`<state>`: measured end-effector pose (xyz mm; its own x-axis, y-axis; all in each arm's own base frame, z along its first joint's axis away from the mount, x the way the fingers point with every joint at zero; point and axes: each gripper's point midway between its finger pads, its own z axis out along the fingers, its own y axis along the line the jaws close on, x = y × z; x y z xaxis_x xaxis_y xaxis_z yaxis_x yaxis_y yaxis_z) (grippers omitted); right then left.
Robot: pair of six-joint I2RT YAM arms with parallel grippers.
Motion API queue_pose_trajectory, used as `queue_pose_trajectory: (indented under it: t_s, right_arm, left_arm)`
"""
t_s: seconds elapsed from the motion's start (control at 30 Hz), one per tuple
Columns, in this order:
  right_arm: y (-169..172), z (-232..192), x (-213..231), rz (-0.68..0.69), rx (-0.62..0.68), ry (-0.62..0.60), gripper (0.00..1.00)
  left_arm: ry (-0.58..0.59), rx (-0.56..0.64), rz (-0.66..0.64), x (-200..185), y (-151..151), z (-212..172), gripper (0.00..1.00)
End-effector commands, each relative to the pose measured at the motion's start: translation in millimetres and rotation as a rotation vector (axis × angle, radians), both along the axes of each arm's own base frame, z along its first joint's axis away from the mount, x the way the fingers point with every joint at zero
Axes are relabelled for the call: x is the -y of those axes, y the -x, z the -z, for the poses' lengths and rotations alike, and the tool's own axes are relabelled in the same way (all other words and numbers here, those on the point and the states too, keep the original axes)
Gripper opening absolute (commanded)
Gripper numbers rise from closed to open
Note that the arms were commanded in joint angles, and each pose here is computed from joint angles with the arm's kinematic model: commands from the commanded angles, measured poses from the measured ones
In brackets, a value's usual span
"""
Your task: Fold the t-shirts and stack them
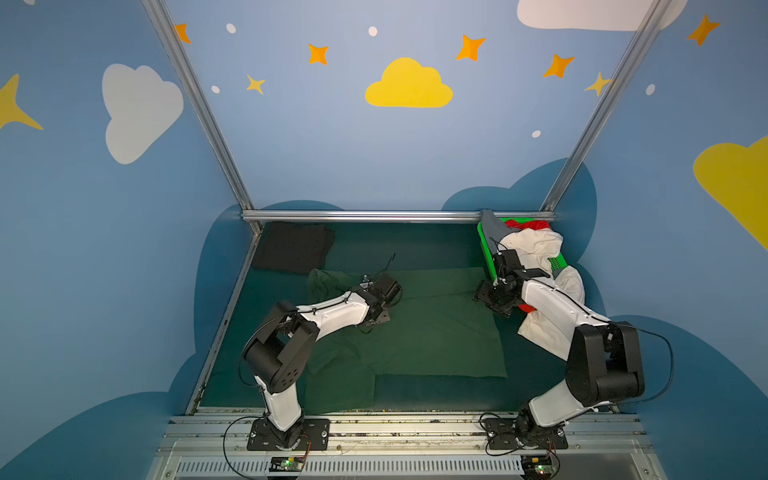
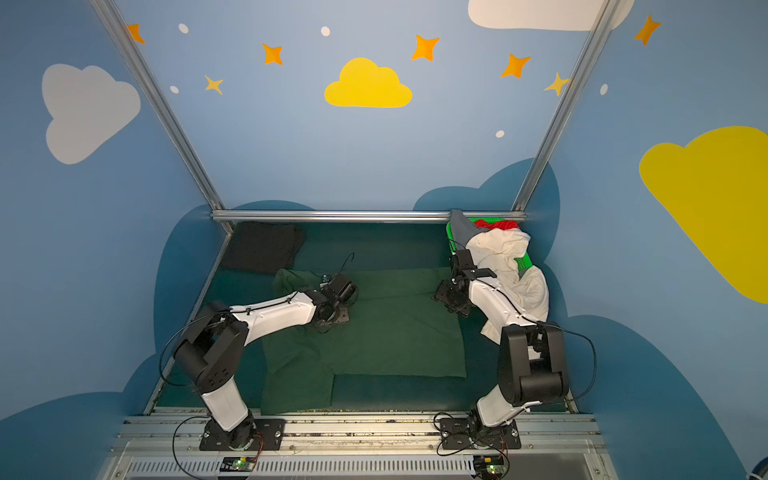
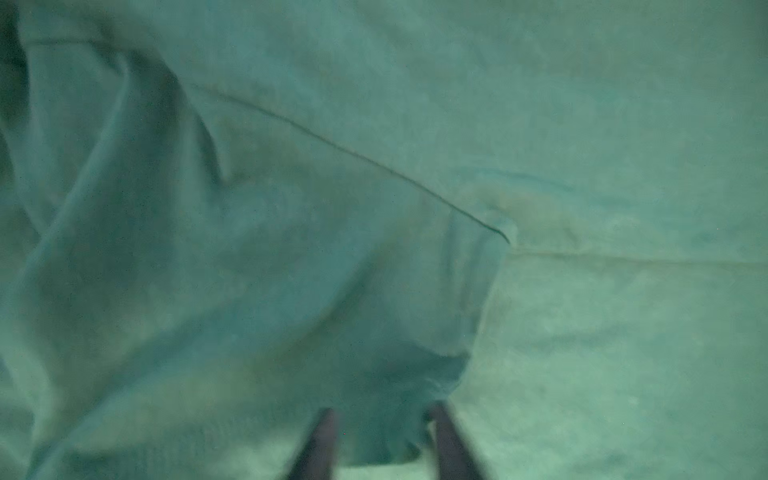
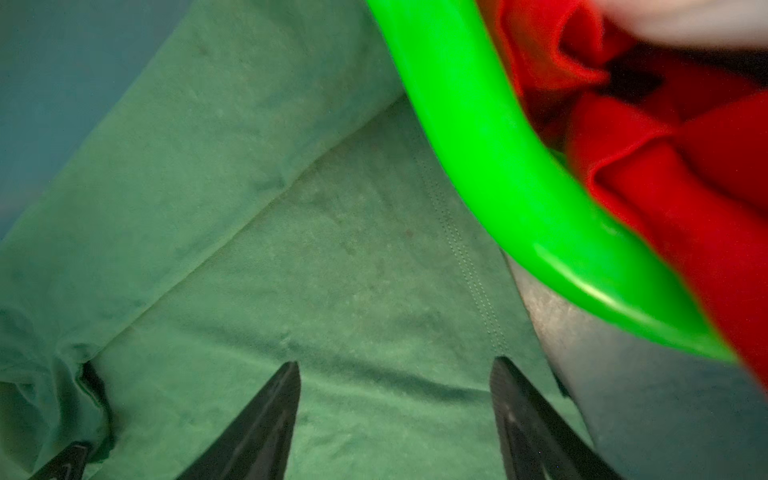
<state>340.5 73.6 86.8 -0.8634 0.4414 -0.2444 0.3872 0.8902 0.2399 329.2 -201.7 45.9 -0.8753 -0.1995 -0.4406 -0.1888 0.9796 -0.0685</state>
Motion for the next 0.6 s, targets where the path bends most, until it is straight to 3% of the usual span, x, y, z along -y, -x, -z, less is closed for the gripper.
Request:
queue_pose_trajectory:
  t_s: [0.0, 0.13, 0.27, 0.4, 0.57]
  right_arm:
    - [11.5, -4.2, 7.6, 0.006, -0.004, 0.023, 0.71]
    - [29.2, -3.6, 16.3, 0.014, -0.02, 0.054, 0.81]
    - [53.4, -4.8, 22.1, 0.013, -0.034, 0.058, 0.97]
    - [83.6, -2.9, 27.1, 0.005, -0.099, 0.035, 0.98]
    - [127.1, 4.6, 19.9, 0.014, -0.193, -0.056, 0.97]
  left_arm:
    - [0.01, 0.059, -0.01, -6.9, 7.4, -24.8, 0.56]
    - [0.056, 0.1, -0.045, -21.9, 24.9, -46.4, 0.81]
    - [0.051, 0.133, -0.098, -53.4, 51.1, -68.3, 0.96]
    - [0.015, 0.106, -0.15, -89.5, 87.7, -71.3, 1.0]
    - [0.057, 0.056, -0.224, -117.6, 130.1, -52.1, 1.0]
